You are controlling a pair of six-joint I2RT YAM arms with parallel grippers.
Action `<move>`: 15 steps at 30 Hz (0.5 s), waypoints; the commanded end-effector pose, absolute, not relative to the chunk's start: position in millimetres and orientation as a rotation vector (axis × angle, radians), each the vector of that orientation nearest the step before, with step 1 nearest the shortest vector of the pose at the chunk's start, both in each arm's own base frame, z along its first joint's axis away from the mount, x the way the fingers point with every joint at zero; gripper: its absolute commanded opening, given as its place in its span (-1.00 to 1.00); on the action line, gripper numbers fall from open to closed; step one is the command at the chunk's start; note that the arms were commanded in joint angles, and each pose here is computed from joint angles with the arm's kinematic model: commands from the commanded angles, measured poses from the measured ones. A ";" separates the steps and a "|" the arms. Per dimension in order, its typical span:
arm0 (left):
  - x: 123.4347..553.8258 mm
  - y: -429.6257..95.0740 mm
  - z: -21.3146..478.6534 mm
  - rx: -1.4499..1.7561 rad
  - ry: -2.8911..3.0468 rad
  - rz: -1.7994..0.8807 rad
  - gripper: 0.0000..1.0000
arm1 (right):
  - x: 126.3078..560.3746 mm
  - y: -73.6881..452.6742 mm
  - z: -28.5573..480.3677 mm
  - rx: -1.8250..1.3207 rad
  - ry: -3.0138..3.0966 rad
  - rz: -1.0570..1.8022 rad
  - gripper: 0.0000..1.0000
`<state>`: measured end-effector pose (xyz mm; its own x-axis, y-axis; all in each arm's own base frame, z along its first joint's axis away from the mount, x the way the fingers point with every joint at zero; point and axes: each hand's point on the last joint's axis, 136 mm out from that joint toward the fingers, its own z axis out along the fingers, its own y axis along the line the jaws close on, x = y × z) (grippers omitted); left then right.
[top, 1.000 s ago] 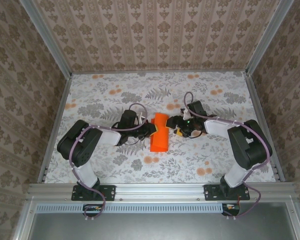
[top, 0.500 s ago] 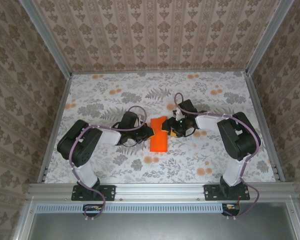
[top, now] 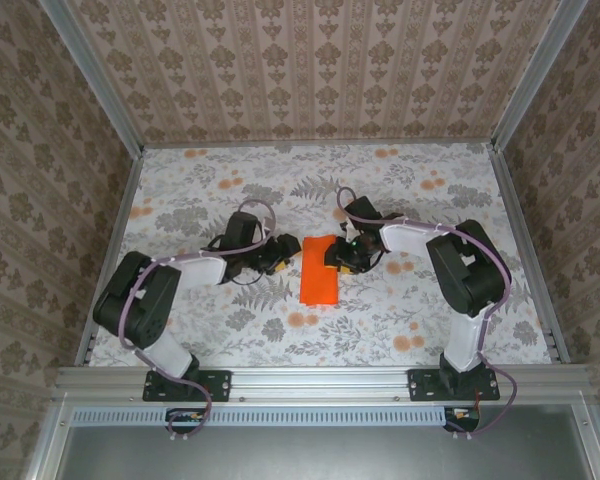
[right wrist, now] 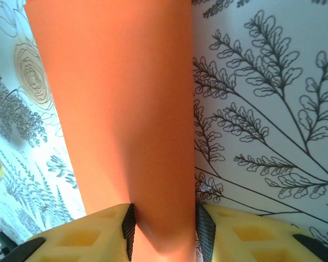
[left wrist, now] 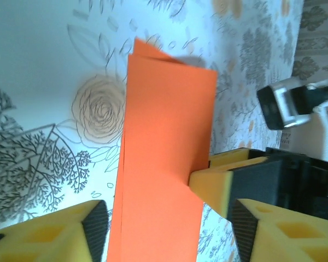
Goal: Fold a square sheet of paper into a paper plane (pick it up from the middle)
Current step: First fold in half a square sheet of paper at the center of the table.
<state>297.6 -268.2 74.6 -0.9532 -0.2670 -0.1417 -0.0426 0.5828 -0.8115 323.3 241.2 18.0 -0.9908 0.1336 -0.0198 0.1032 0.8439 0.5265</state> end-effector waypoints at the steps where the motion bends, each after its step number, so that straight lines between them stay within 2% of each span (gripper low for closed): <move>1: 297.9 -255.9 85.2 -0.231 2.554 -1.247 0.45 | 303.2 206.5 -25.7 0.299 3.110 0.517 -0.20; 5: 299.4 -239.7 86.3 -0.242 2.545 -1.155 0.78 | 300.6 197.7 -38.1 0.364 3.138 0.423 -0.20; 6: 299.5 -236.6 87.1 -0.239 2.543 -1.134 0.98 | 299.0 194.7 -42.4 0.387 3.145 0.395 -0.20; 15: 302.0 -231.9 87.3 -0.129 2.549 -1.051 1.00 | 289.2 176.9 -66.2 0.490 3.169 0.233 -0.19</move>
<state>298.3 -235.7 84.4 -0.9298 -0.2588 -0.2616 0.0130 0.6874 -0.7262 325.2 237.6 10.2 -0.9770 0.2105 0.0339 0.2019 0.8623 0.4645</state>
